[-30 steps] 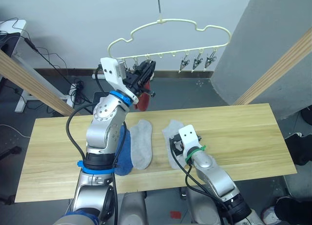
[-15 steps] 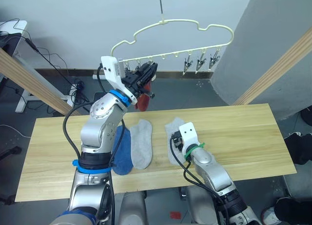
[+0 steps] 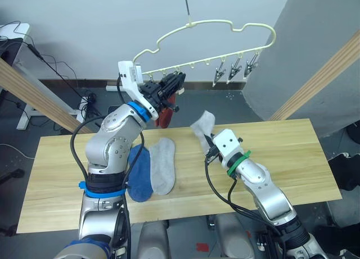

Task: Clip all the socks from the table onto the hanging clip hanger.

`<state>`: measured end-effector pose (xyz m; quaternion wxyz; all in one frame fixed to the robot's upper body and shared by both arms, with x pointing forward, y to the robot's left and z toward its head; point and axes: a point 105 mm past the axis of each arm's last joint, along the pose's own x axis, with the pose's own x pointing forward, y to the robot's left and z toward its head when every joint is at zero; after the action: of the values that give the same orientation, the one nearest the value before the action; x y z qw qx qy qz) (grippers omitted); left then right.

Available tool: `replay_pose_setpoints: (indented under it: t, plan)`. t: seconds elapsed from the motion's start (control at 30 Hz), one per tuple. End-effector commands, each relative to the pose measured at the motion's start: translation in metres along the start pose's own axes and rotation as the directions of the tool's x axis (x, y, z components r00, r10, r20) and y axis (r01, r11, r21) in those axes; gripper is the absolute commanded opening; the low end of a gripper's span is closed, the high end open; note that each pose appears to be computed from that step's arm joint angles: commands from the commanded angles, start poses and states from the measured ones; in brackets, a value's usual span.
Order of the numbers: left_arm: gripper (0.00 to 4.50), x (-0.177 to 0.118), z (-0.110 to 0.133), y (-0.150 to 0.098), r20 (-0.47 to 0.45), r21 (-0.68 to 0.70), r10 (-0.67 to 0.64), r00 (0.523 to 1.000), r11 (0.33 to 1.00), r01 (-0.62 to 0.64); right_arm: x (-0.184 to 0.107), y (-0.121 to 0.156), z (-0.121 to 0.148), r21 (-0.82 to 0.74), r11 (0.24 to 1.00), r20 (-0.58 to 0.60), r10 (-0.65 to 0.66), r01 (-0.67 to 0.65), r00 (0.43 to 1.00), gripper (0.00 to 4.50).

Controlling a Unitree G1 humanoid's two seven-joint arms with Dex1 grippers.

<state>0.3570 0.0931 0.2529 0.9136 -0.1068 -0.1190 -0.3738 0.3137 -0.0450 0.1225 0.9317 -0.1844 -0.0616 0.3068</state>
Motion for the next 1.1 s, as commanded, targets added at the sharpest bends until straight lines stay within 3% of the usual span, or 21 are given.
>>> replay_pose_setpoints:
  t: [0.03,0.17,0.33,1.1]
  plan:
    - [0.28,0.0,0.027,-0.014,0.071,0.021,-0.055,0.996,0.998,0.054,0.001,0.001,0.026,-0.05,0.998,0.107,0.036,-0.031,0.994,0.0]
    - [0.28,0.0,0.031,-0.017,0.054,-0.046,-0.069,0.996,0.996,0.071,0.005,0.005,0.053,-0.166,0.983,0.216,0.119,-0.083,0.969,0.0]
    - [0.28,-0.002,0.031,-0.02,0.035,-0.07,-0.085,0.996,0.994,0.088,0.01,0.008,0.065,-0.197,0.975,0.257,0.148,-0.098,0.955,0.0]
    - [0.28,-0.003,0.03,-0.022,0.025,-0.074,-0.092,0.995,0.993,0.094,0.019,0.015,0.068,-0.161,0.977,0.271,0.183,-0.143,0.945,0.0]
